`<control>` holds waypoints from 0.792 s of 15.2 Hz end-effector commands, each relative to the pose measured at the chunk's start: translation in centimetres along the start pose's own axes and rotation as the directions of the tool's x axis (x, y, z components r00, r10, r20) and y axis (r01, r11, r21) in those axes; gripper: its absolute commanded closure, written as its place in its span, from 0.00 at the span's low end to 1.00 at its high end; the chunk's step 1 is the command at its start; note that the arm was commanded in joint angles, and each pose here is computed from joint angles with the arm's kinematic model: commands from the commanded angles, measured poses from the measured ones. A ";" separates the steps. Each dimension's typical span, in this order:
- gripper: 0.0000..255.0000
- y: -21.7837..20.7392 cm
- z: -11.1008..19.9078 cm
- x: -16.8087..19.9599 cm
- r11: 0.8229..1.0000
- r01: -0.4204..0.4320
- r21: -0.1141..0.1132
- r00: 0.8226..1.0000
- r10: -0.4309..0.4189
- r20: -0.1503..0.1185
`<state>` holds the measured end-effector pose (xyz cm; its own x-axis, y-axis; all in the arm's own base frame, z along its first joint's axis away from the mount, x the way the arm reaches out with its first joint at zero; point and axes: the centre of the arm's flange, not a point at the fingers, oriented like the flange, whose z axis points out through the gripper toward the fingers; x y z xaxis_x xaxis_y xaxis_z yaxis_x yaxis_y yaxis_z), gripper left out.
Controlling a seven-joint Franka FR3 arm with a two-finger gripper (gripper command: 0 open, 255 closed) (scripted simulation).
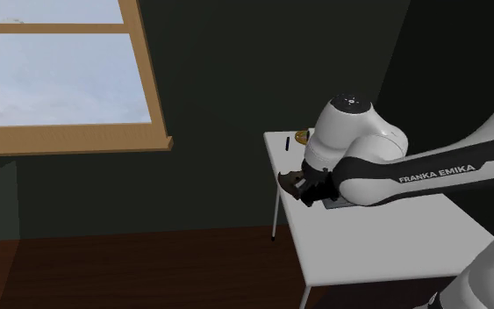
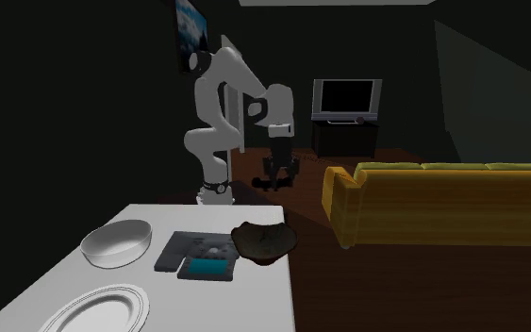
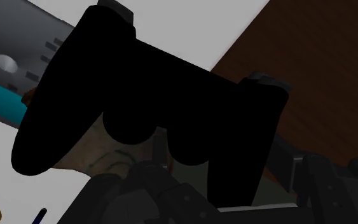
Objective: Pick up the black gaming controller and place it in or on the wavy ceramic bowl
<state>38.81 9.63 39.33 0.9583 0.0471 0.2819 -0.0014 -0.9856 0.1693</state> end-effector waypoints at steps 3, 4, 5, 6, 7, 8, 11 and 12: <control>1.00 3.5 1.3 3.7 1.000 0.001 -0.001 1.000 -0.001 -0.001; 1.00 4.4 1.7 4.7 1.000 0.001 -0.001 1.000 -0.001 -0.001; 1.00 5.2 2.1 5.6 1.000 0.001 -0.001 1.000 -0.001 -0.001; 1.00 6.1 2.5 6.5 1.000 0.001 -0.001 1.000 -0.001 -0.001; 1.00 6.9 2.9 7.5 1.000 0.001 -0.001 1.000 -0.001 -0.001; 1.00 7.7 3.3 8.4 1.000 0.001 -0.001 1.000 -0.001 -0.001; 1.00 10.2 4.6 11.1 1.000 0.001 -0.001 1.000 -0.001 -0.001; 1.00 10.1 5.1 11.0 1.000 0.001 -0.001 1.000 -0.001 -0.001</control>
<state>50.20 -0.10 39.59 0.9582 0.0467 0.2824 -0.0019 -0.9855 0.1694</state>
